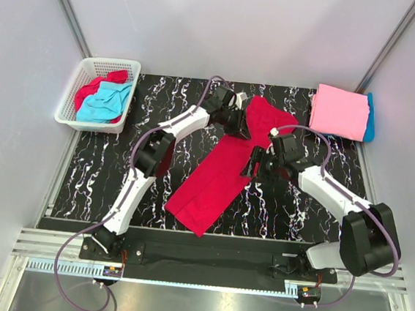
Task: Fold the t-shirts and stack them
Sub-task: Fold the tshirt
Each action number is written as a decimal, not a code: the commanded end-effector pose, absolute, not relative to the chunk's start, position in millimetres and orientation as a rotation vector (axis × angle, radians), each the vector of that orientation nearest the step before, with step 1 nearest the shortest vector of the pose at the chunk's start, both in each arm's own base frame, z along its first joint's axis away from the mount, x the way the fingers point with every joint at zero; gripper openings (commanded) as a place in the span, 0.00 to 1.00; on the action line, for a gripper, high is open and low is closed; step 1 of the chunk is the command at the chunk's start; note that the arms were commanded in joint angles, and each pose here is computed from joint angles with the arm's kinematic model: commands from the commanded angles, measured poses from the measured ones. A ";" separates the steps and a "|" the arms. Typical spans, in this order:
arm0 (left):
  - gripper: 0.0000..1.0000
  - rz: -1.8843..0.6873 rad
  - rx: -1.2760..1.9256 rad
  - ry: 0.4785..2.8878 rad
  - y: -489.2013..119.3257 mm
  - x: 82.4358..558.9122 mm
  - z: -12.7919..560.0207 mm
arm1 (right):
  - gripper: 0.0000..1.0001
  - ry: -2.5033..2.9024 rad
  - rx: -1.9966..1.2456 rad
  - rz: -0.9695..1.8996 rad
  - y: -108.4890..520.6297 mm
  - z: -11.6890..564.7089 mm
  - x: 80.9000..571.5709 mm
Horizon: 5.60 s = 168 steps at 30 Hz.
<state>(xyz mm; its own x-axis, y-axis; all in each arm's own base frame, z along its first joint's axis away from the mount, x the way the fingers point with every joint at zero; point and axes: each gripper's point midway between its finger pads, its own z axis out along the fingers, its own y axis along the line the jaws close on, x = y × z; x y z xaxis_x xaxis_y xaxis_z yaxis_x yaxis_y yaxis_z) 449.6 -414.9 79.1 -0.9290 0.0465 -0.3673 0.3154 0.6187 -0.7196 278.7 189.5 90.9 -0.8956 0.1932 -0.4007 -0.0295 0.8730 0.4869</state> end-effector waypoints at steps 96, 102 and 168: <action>0.26 -0.928 -0.297 2.113 -264.2 608.6 118.4 | 0.60 2.985 -0.174 0.333 229.9 34.6 267.9; 0.27 -0.913 -0.229 2.015 -252.1 583.2 169.1 | 0.61 2.827 -0.160 0.316 221.3 77.0 279.9; 0.16 -0.266 0.156 2.573 -197.9 137.4 49.5 | 0.63 2.700 0.113 0.621 226.9 50.1 235.5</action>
